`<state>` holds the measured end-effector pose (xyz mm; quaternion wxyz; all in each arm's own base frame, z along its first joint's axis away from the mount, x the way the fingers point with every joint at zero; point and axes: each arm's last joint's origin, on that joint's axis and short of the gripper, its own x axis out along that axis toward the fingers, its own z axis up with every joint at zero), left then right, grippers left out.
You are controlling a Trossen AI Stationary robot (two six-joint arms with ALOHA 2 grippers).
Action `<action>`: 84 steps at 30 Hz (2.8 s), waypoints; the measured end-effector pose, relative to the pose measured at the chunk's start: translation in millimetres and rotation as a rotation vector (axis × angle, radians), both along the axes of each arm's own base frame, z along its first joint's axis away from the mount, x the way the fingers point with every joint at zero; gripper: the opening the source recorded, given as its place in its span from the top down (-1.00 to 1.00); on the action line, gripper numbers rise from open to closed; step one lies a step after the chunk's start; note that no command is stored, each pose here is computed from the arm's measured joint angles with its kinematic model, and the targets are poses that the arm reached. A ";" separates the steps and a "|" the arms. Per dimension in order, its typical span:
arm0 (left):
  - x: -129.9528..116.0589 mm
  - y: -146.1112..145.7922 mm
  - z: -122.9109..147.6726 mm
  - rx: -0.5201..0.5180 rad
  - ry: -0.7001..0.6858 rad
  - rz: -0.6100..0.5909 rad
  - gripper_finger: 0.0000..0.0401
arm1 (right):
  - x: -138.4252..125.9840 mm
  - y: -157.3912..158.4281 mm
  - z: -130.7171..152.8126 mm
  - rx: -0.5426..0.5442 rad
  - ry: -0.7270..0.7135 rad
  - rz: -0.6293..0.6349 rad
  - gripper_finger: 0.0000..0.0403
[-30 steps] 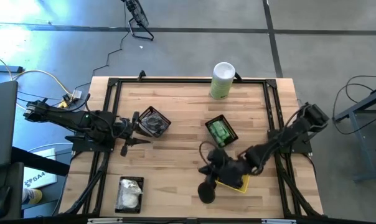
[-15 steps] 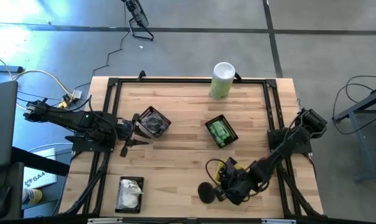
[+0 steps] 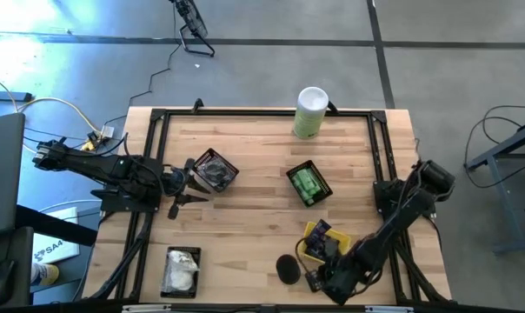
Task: Pick & Place Travel size toiletries
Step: Adjust the yellow bin, then put the hairbrush into the top left black bin
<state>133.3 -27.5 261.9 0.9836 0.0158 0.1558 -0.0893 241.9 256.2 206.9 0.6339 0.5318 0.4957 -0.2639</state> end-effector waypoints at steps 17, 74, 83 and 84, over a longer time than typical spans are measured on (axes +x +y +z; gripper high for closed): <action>-0.1 0.2 -0.3 0.001 0.003 0.008 0.50 | 33.4 22.8 -36.2 -0.344 0.166 -0.083 0.99; -1.2 0.5 -3.2 0.011 0.035 0.009 0.50 | 18.5 17.4 -6.1 -0.287 0.046 -0.158 0.98; -1.2 0.5 -3.2 0.011 0.035 0.009 0.50 | 14.4 46.2 -0.9 -0.233 -0.259 -0.227 0.98; -1.2 0.5 -3.3 0.011 0.035 0.009 0.50 | 13.2 48.3 -2.7 -0.234 -0.274 -0.245 0.98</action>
